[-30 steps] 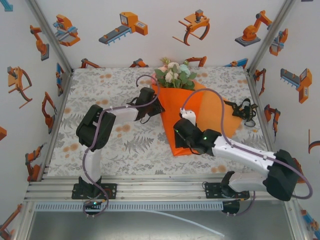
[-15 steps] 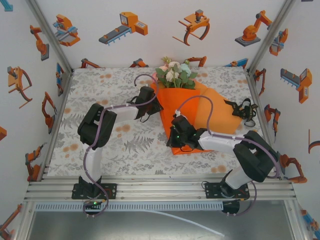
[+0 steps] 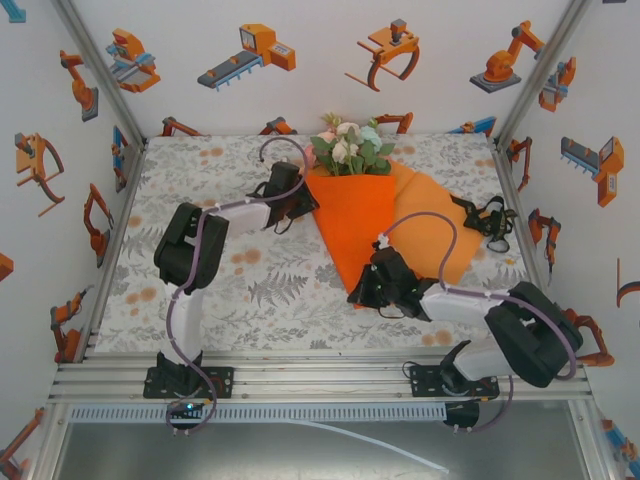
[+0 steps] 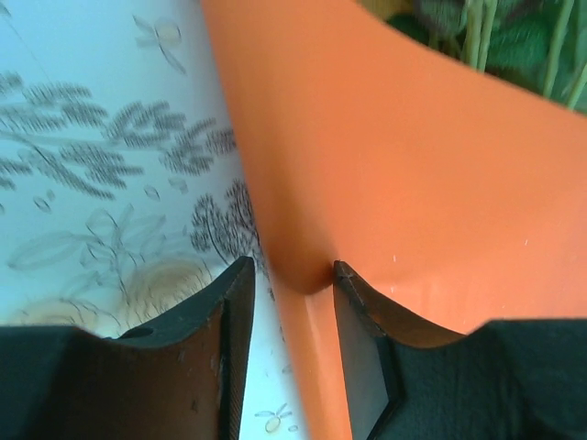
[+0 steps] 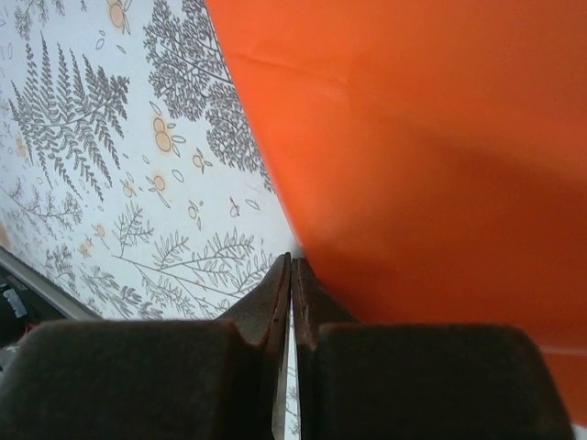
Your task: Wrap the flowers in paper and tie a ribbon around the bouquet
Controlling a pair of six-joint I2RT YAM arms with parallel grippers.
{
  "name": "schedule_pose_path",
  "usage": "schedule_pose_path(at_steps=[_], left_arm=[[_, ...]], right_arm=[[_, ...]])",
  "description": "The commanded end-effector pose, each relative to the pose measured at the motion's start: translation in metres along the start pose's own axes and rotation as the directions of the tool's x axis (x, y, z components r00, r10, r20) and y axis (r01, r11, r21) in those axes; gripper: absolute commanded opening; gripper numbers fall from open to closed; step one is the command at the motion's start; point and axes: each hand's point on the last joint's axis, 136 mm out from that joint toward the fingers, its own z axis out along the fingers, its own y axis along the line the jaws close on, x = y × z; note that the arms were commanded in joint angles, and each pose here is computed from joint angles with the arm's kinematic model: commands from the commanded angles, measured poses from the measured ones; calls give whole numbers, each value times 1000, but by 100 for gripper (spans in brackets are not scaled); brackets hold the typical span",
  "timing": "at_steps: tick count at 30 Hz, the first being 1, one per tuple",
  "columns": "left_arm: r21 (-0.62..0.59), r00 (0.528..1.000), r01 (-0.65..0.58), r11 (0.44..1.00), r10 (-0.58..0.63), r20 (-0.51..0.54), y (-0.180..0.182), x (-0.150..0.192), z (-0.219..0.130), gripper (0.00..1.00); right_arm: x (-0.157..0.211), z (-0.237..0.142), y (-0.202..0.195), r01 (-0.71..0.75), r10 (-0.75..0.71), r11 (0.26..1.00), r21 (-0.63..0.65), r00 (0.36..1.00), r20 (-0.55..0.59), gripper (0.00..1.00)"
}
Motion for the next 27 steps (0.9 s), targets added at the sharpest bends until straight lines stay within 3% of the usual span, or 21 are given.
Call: schedule_pose_path(at_steps=[1,5,9,15,18,22,27], left_arm=[[-9,1000,-20,1000,20,7,11,-25,2,41],[63,998,-42,997,39,43,-10,-58,-25,44],[112,997,-26,993,17,78,-29,-59,-61,48],[101,999,-27,995,23,45,-39,-4,-84,49],[108,1000,-22,994,23,-10,-42,29,-83,44],[131,995,-36,991,48,-89,-55,68,-71,34],[104,994,-37,994,48,-102,-52,79,-49,29]], right_arm=[[-2,-9,7,-27,27,999,-33,1000,8,10],[-26,-31,27,-3,9,998,-68,996,86,12],[-45,-42,-1,-56,50,998,34,985,165,13],[-45,-44,-54,-121,90,978,170,980,175,13],[-38,-47,-72,-141,102,965,221,979,178,13],[-31,-46,-75,-163,127,963,214,977,169,13],[-41,-58,-56,-144,114,976,164,977,180,15]])
